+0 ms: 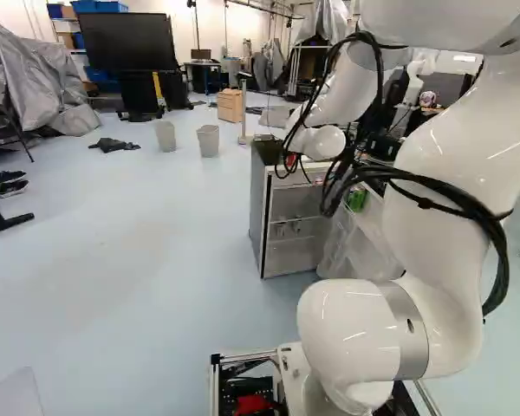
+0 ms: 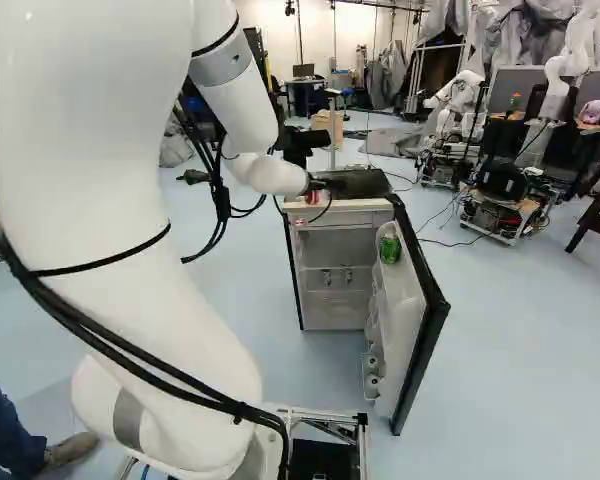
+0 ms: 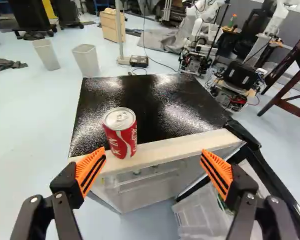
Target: Grab a drink from the fridge
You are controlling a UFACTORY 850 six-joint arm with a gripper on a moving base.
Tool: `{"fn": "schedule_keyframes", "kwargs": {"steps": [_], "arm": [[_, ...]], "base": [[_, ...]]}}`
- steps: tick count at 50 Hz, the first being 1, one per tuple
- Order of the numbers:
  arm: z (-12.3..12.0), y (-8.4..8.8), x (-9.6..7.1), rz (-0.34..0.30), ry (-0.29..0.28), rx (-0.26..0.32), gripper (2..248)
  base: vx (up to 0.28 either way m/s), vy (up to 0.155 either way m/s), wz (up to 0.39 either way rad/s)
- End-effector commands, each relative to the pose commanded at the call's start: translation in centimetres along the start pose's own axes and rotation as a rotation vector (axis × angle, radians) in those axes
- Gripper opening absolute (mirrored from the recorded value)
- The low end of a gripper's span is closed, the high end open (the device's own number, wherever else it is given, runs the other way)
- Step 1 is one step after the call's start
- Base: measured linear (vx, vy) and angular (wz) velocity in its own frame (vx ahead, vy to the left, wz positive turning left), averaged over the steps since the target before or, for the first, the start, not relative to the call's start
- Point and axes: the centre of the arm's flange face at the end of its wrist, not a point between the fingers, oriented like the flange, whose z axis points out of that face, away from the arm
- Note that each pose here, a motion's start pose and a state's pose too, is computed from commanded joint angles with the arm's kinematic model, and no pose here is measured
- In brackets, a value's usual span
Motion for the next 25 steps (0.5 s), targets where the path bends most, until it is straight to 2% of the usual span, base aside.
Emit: {"fn": "schedule_keyframes", "kwargs": {"steps": [25], "arm": [[-2.6, 4.3, 0.9, 0.061, 0.014, -0.081, 247]], "base": [[0.0, 0.0, 0.0]]}}
